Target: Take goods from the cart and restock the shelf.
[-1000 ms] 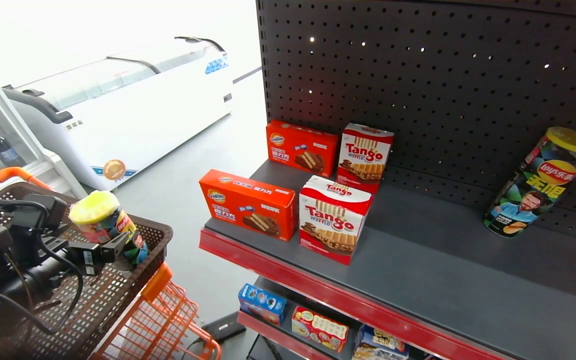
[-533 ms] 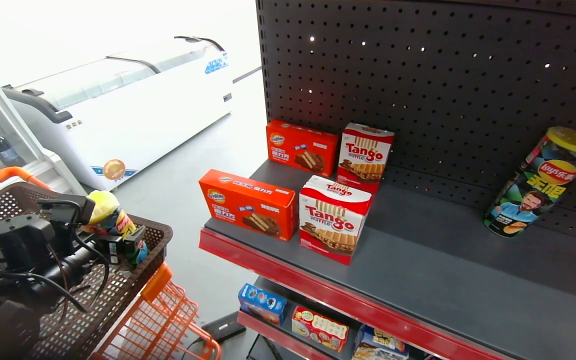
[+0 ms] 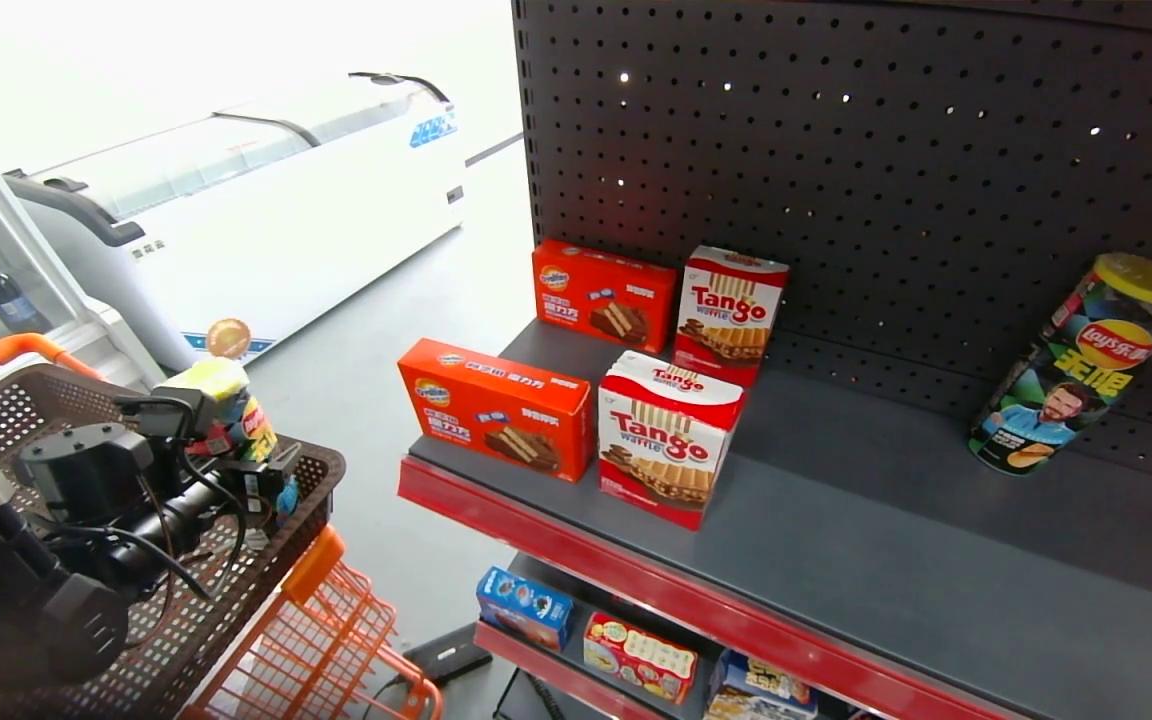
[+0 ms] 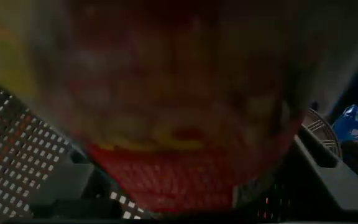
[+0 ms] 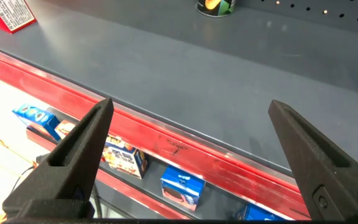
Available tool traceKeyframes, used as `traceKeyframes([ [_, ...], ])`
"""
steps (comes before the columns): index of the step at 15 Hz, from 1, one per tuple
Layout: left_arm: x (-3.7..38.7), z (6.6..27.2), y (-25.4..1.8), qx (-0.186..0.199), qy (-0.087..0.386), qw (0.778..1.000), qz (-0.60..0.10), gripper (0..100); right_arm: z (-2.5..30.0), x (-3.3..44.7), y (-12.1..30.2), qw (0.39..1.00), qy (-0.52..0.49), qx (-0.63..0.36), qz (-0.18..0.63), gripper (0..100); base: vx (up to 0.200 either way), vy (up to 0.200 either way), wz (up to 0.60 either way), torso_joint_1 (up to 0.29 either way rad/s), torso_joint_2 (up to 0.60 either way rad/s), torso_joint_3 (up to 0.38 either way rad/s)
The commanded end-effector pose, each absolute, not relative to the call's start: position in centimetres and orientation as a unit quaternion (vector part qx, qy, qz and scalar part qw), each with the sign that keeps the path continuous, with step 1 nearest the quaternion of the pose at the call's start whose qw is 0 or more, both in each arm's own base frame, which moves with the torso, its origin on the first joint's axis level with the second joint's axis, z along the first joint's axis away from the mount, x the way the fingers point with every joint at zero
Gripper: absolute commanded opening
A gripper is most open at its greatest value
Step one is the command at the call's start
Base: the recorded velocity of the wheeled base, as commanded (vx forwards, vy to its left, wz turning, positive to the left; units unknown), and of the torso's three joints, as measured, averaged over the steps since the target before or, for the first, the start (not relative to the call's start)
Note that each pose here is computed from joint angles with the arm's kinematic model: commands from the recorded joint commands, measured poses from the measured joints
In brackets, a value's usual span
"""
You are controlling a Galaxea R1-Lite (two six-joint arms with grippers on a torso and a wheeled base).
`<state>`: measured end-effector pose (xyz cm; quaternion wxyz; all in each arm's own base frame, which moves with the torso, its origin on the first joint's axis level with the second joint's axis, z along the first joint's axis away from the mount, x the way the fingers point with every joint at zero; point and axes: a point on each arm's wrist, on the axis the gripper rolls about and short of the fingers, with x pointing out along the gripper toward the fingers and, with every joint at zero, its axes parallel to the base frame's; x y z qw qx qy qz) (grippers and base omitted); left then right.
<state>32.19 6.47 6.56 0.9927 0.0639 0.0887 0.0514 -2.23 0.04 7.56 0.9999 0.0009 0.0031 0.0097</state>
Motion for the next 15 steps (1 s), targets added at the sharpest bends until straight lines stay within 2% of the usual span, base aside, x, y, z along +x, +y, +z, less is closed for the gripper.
traceKeyframes([
  [1,32.7,5.8,6.5,0.063,0.097,0.992,0.050,0,7.6,-2.2,0.0,1.000,0.003,0.001,0.010,100,0.000,0.000,0.00,0.000,0.00,0.000],
  [5,33.5,6.8,5.9,0.068,0.070,0.994,0.041,0,7.6,-2.2,0.0,1.000,0.003,0.001,0.010,100,0.000,0.000,0.00,0.000,0.00,0.000],
  [6,33.6,7.8,5.7,0.071,0.053,0.995,0.040,0,7.6,-2.2,0.0,1.000,0.003,0.001,0.010,100,0.000,0.000,0.00,0.000,0.00,0.000],
  [8,33.1,10.8,5.6,0.073,0.014,0.996,0.040,0,7.6,-2.2,0.0,1.000,0.003,0.001,0.010,100,0.000,0.000,0.00,0.000,0.00,0.000],
  [11,31.6,15.7,5.1,0.078,-0.012,0.996,0.035,0,7.6,-2.2,0.0,1.000,0.003,0.001,0.010,100,0.000,0.000,0.00,0.000,0.00,0.000],
  [12,31.2,17.0,4.5,0.078,-0.017,0.997,0.023,0,7.6,-2.2,0.0,1.000,0.003,0.001,0.010,100,0.000,0.000,0.00,0.000,0.00,0.000],
  [13,31.2,17.1,4.4,0.078,-0.018,0.997,0.021,0,7.6,-2.2,0.0,1.000,0.003,0.001,0.010,100,0.000,0.000,0.00,0.000,0.00,0.000],
  [15,30.1,20.2,3.8,0.082,-0.055,0.995,-0.020,0,7.6,-2.2,0.0,1.000,0.003,0.001,0.010,100,0.000,0.000,0.00,0.000,0.00,0.000],
])
